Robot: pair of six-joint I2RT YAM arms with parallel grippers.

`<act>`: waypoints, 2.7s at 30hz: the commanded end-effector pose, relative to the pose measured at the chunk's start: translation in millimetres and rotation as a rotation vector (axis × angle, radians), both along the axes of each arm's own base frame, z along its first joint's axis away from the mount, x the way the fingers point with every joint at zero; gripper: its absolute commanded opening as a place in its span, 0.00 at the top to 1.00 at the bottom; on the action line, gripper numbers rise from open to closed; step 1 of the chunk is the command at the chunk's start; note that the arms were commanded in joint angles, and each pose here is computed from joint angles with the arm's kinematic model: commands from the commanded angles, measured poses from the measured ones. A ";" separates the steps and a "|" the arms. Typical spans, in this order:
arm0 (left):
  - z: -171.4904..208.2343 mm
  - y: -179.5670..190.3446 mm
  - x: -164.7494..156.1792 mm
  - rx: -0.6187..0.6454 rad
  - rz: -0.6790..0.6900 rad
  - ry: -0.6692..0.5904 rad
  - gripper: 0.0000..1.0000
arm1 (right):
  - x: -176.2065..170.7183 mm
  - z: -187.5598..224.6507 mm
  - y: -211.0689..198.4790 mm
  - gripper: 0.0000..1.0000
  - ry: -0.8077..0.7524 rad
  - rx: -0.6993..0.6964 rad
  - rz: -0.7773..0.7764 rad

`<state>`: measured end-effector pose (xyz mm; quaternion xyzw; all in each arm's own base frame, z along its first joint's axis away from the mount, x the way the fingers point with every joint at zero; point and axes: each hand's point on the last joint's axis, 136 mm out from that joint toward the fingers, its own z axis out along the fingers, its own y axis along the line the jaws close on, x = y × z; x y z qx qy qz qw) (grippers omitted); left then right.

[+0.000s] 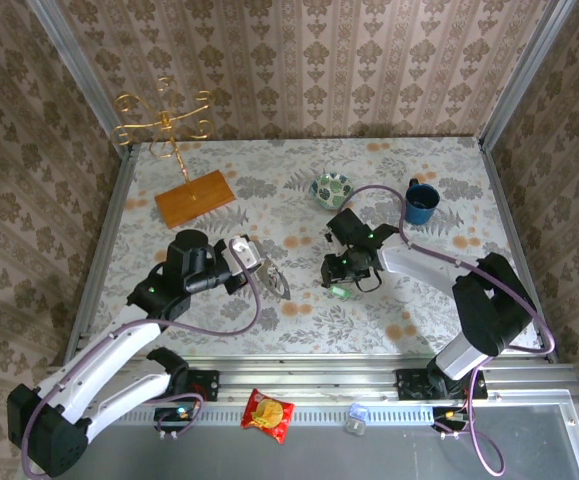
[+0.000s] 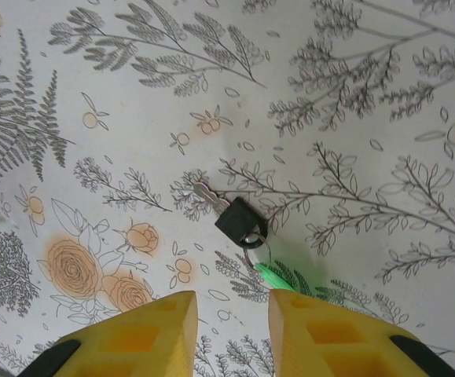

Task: Put the keys on the keyring

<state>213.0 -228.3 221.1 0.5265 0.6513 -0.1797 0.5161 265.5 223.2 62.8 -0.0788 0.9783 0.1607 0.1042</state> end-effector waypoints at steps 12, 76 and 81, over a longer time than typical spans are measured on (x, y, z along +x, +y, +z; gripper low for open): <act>14.0 -6.6 1.7 -0.021 -0.009 -0.060 1.00 | 4.2 -27.8 -25.1 0.53 -0.019 -0.228 0.101; 8.9 -2.8 4.2 0.003 0.021 -0.076 1.00 | 4.1 -36.3 5.2 0.86 0.032 -0.353 0.099; 9.5 -1.9 4.1 0.010 0.021 -0.080 1.00 | 2.7 -36.9 6.0 0.86 0.036 -0.350 0.102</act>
